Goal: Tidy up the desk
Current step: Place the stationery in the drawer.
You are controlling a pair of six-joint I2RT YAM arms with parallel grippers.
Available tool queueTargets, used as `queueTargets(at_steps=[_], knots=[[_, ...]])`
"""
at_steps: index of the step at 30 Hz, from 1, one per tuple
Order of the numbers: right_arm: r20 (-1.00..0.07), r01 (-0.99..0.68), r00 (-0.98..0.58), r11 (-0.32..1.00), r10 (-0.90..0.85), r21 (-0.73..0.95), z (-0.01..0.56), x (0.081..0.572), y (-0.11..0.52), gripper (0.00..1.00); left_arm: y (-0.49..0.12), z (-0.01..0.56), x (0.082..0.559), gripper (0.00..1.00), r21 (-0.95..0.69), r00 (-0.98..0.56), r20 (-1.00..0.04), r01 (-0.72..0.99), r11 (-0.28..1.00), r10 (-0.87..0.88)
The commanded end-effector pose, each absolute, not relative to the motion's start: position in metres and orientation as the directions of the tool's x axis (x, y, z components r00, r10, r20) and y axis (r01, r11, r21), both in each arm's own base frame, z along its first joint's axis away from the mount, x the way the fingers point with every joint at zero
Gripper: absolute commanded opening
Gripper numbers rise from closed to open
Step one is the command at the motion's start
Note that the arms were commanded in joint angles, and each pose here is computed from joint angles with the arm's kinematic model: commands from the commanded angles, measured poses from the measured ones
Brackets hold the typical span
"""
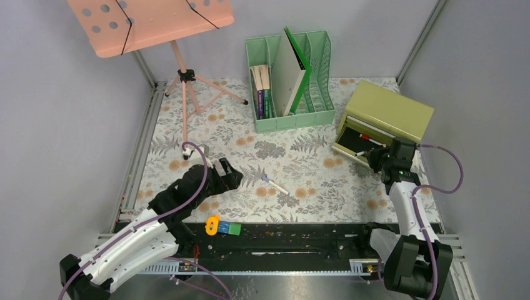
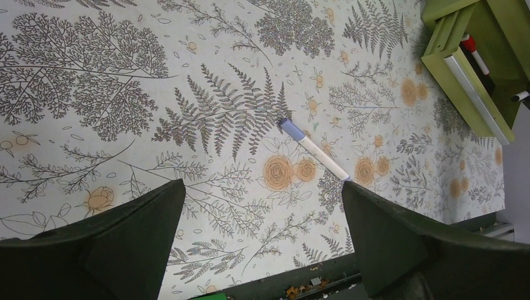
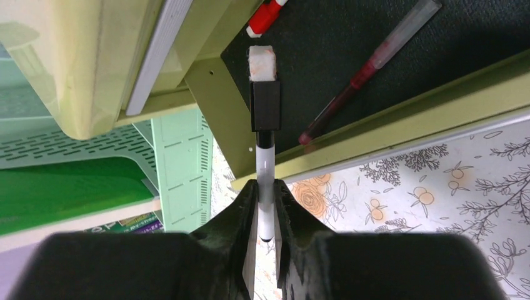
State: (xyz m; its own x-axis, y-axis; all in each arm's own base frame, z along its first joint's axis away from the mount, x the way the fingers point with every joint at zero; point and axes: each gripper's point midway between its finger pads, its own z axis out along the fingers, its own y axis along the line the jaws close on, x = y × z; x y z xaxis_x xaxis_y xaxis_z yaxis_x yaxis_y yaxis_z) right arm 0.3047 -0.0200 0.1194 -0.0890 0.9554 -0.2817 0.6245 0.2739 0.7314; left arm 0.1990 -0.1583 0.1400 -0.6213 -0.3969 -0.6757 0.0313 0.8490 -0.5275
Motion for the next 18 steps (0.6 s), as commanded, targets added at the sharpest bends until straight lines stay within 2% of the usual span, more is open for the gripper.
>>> queueTargets(at_steps=[1,8,18], knots=[[-0.287,0.635,0.041,0.197,0.957,0.747,0.138,0.32,-0.041,0.0,-0.167,0.157,0.206,0.99,-0.566,-0.591,-0.687,0.072,0.821,-0.422],[-0.258,0.648,0.094,0.138,0.961,0.749,0.139,0.332,-0.049,0.0,-0.168,0.157,0.205,0.99,-0.572,-0.594,-0.683,0.073,0.817,-0.425],[-0.263,0.67,0.117,0.119,0.958,0.733,0.128,0.335,-0.058,0.0,-0.167,0.154,0.204,0.99,-0.575,-0.596,-0.679,0.07,0.815,-0.428]])
